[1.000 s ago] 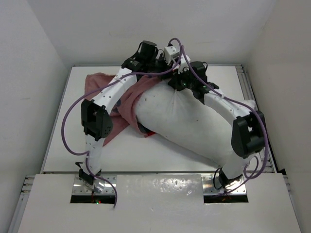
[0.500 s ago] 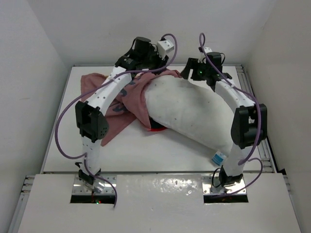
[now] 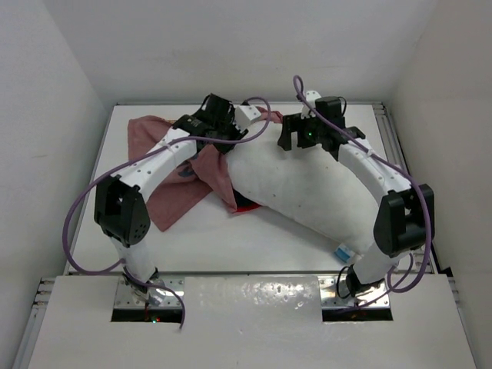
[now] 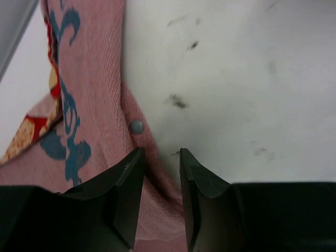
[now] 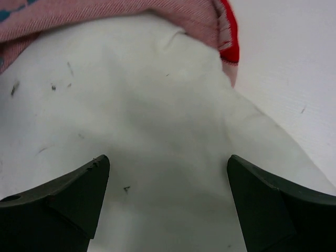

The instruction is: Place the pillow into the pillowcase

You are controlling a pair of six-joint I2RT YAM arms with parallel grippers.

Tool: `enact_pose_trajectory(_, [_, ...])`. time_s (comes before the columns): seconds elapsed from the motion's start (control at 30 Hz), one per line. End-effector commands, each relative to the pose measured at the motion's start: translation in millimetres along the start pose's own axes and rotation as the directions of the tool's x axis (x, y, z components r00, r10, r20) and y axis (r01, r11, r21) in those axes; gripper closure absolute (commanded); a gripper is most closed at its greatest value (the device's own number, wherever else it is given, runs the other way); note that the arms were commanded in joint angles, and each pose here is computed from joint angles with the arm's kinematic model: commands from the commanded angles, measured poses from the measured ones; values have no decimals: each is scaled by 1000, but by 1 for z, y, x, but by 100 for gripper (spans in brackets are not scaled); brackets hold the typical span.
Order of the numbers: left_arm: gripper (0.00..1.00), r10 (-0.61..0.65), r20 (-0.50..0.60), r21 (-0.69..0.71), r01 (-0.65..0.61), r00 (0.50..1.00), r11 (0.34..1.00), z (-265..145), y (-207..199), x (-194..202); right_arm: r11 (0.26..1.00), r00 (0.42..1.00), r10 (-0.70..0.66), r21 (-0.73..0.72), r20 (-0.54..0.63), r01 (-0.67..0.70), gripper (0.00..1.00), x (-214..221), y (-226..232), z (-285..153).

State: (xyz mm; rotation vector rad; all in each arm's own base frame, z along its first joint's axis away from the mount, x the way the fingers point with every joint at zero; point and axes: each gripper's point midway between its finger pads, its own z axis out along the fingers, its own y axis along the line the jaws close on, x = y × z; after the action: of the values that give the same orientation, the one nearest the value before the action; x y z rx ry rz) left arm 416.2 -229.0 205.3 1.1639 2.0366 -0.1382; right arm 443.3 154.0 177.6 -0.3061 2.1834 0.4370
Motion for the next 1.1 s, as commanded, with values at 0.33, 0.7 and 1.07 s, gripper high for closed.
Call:
enact_pose_trajectory(0.33, [70,11,-134,-139,-30,991,990,25,19,40,995,994,-93,24,-48,94,7,15,13,-7])
enact_pose_trajectory(0.7, [100,72,185,2,-74,980,997,-12,14,-74,978,959,-114,-198,-258,63,40,47,49,52])
enact_pose_trajectory(1.07, [100,-15,443,384,-175,896,907,-47,-67,-145,875,951,141,-485,274,10,100,-103,128,7])
